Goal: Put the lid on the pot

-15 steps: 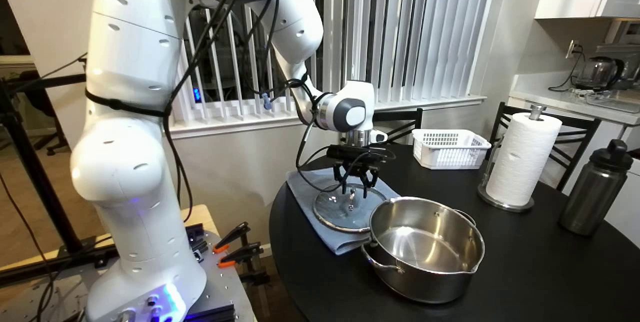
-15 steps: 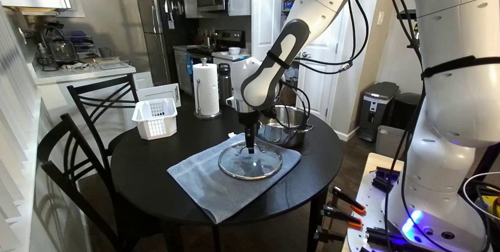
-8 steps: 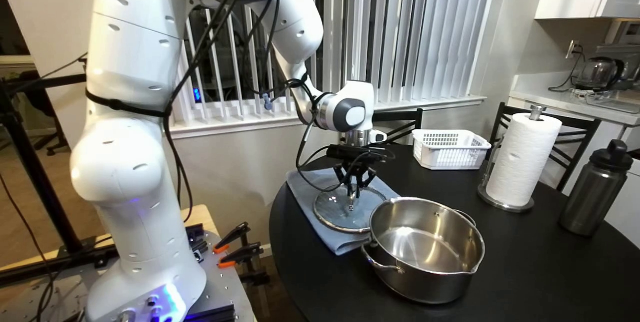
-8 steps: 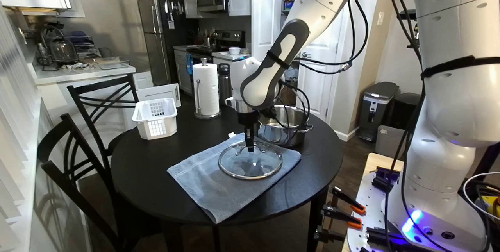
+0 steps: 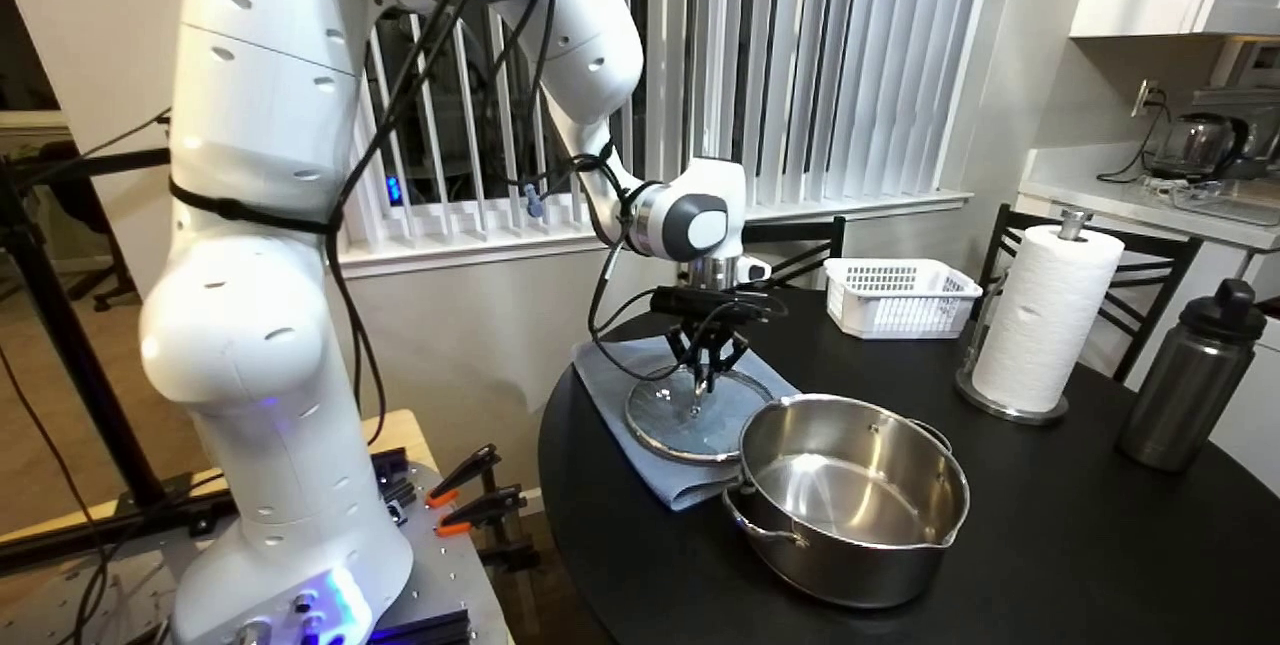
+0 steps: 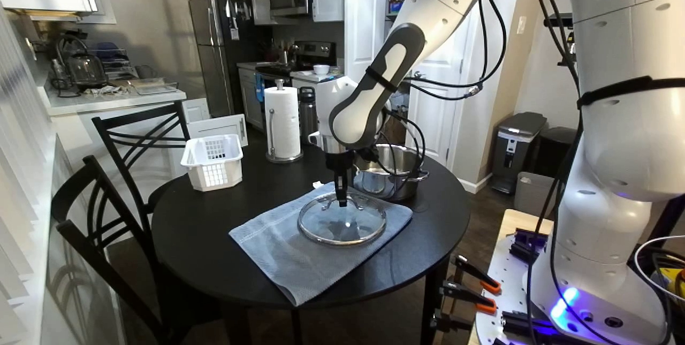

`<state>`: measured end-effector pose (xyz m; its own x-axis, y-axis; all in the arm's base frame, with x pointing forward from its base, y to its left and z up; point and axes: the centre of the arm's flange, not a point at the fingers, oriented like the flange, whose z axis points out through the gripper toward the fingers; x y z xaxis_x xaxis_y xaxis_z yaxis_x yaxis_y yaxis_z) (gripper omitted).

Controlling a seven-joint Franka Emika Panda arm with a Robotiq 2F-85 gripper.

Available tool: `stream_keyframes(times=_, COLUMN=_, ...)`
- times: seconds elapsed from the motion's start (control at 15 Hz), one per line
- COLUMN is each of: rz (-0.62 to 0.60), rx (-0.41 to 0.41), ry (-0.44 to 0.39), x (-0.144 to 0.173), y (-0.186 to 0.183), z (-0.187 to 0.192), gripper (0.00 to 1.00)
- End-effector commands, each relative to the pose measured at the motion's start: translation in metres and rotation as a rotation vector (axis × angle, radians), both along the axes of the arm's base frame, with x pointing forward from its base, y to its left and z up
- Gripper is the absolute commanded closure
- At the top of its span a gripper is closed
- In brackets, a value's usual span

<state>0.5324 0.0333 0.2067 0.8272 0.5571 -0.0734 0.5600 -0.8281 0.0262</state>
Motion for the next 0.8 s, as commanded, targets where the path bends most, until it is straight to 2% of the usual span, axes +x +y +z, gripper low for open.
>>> stream_keyframes(times=0.0, rz=0.028, rx=0.05, ry=-0.067, x=-0.029, y=-0.002, z=0.062, gripper=0.96)
stream_keyframes(times=0.4, rz=0.01, rx=0.054, ry=-0.124, x=-0.048, y=-0.009, z=0.126, gripper=0.96)
stream_keyframes(times=0.53, rz=-0.015, rx=0.06, ry=-0.124, x=-0.049, y=-0.022, z=0.14, gripper=0.96)
stream_keyframes(times=0.73, rz=-0.092, rx=0.067, ry=-0.133, x=-0.049, y=-0.06, z=0.165, gripper=0.96)
